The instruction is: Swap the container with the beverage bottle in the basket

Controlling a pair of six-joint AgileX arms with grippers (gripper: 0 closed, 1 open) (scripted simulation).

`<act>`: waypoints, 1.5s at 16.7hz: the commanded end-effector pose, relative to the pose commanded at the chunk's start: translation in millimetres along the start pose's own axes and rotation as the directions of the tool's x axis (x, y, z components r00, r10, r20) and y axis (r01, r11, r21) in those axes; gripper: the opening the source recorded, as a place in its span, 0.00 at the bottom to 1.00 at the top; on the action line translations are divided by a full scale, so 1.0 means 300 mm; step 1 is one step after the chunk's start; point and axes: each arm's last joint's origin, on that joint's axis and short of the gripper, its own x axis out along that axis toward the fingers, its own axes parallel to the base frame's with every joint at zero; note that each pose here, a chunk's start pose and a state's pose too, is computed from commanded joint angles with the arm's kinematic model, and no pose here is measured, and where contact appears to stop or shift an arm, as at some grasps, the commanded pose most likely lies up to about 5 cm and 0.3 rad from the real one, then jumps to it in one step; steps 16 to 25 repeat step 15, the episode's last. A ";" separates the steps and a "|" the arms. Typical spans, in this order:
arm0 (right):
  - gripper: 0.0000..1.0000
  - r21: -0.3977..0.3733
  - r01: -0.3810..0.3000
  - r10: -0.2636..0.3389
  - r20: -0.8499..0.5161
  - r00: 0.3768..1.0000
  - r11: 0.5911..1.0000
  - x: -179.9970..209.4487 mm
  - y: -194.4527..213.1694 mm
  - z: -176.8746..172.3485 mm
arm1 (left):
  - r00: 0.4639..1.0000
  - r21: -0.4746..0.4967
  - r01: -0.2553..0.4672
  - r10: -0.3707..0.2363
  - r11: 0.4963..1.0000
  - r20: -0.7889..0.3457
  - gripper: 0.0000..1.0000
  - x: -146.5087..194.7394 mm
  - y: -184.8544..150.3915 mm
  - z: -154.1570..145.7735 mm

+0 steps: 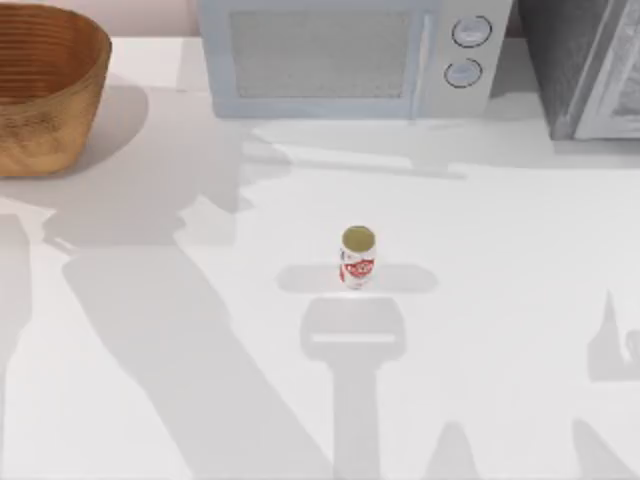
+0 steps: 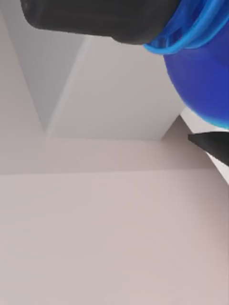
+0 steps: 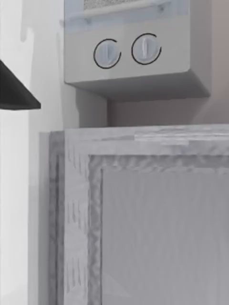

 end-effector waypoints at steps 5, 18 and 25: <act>1.00 0.000 0.000 0.000 0.000 1.000 1.000 0.000 0.000 0.000 | 1.000 0.000 0.000 0.000 1.000 0.000 0.68 0.000 0.000 0.000; 1.00 0.000 0.000 0.000 0.000 1.000 1.000 0.000 0.000 0.000 | 1.000 0.000 0.000 0.000 1.000 0.000 1.00 0.000 0.000 0.000; 1.00 0.000 0.000 0.000 0.000 1.000 1.000 0.000 0.000 0.000 | 1.000 0.000 0.000 0.000 1.000 0.000 1.00 0.000 0.000 0.000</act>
